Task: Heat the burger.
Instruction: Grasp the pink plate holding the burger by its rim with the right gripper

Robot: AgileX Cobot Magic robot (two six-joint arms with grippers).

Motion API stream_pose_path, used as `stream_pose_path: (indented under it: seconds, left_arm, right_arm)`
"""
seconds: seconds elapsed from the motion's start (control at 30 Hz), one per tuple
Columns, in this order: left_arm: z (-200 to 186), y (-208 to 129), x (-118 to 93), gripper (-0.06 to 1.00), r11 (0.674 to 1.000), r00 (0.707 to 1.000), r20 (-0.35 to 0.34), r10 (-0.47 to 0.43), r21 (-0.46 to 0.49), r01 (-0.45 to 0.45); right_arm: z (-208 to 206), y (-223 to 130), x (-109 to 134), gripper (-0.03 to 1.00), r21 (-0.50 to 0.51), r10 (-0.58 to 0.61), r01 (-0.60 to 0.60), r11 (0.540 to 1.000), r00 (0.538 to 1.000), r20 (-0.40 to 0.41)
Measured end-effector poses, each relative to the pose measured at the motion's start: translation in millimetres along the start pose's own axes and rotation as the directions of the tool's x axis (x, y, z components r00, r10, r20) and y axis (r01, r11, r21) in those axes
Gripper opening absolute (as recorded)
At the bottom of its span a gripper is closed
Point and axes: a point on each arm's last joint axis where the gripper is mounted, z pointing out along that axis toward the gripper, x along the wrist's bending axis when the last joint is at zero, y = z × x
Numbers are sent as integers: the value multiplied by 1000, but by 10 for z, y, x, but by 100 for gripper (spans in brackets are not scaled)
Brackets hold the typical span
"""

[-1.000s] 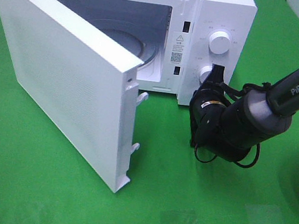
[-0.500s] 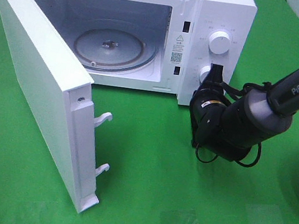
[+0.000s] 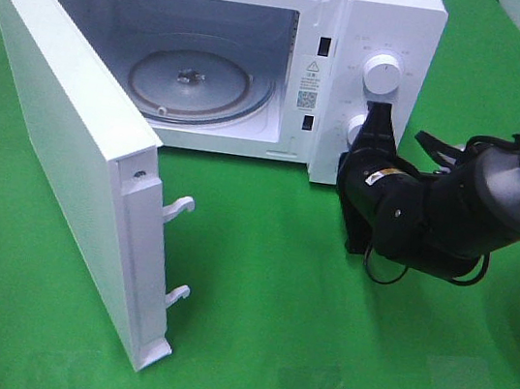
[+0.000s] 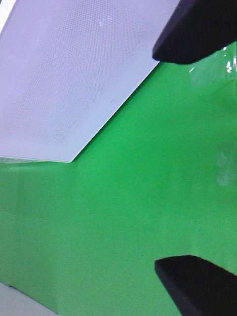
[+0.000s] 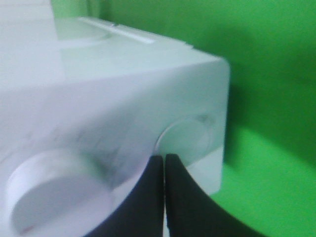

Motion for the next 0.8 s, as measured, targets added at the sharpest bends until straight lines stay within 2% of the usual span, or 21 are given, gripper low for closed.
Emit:
stream_pose_path:
  seconds: [0.13, 0.23, 0.27, 0.3, 0.33, 0.37, 0.4, 0.5, 0.53, 0.57, 0.63, 0.67, 0.7, 0.73, 0.77, 0.8]
  left_arm:
    - [0, 0, 0, 99, 1000, 1000, 0, 0, 0, 0]
    - [0, 0, 0, 99, 1000, 1000, 0, 0, 0, 0]
    - [0, 0, 0, 99, 1000, 1000, 0, 0, 0, 0]
    - [0, 0, 0, 99, 1000, 1000, 0, 0, 0, 0]
    - [0, 0, 0, 99, 1000, 1000, 0, 0, 0, 0]
    - [0, 0, 0, 99, 1000, 1000, 0, 0, 0, 0]
    - [0, 0, 0, 99, 1000, 1000, 0, 0, 0, 0]
    - [0, 0, 0, 99, 1000, 1000, 0, 0, 0, 0]
    - [0, 0, 0, 99, 1000, 1000, 0, 0, 0, 0]
    - [0, 0, 0, 99, 1000, 1000, 0, 0, 0, 0]
    - [0, 0, 0, 99, 1000, 1000, 0, 0, 0, 0]
    - [0, 0, 0, 99, 1000, 1000, 0, 0, 0, 0]
    - [0, 0, 0, 99, 1000, 1000, 0, 0, 0, 0]
    - [0, 0, 0, 99, 1000, 1000, 0, 0, 0, 0]
    - [0, 0, 0, 99, 1000, 1000, 0, 0, 0, 0]
    - [0, 0, 0, 99, 1000, 1000, 0, 0, 0, 0]
  right_arm:
    - [-112, -20, 72, 0, 43, -31, 31, 999, 999, -20]
    - [-254, 32, 49, 0, 58, -74, 72, 996, 997, 21]
    - [-323, 48, 67, 0, 72, -122, 119, 990, 992, 32]
    - [-323, 48, 67, 0, 72, -122, 119, 990, 992, 32]
    - [-403, 57, 112, 0, 96, -192, 189, 977, 981, 31]
    - [-403, 57, 112, 0, 96, -192, 189, 977, 981, 31]
    - [-487, 73, 133, 0, 122, -262, 255, 959, 964, 50]
    - [-529, 78, 148, 0, 139, -306, 296, 945, 950, 58]
    - [-602, 79, 189, 0, 176, -389, 373, 911, 919, 67]
    - [-602, 79, 189, 0, 176, -389, 373, 911, 919, 67]
    - [-739, 73, 296, 1, 254, -591, 564, 786, 806, 37]
    - [-739, 73, 296, 1, 254, -591, 564, 786, 806, 37]
    - [-810, 69, 350, 1, 290, -671, 640, 712, 742, 9]
    - [-810, 69, 350, 1, 290, -671, 640, 712, 742, 9]
    - [-872, 67, 386, 2, 321, -736, 701, 637, 677, -18]
    - [-872, 67, 386, 2, 321, -736, 701, 637, 677, -18]
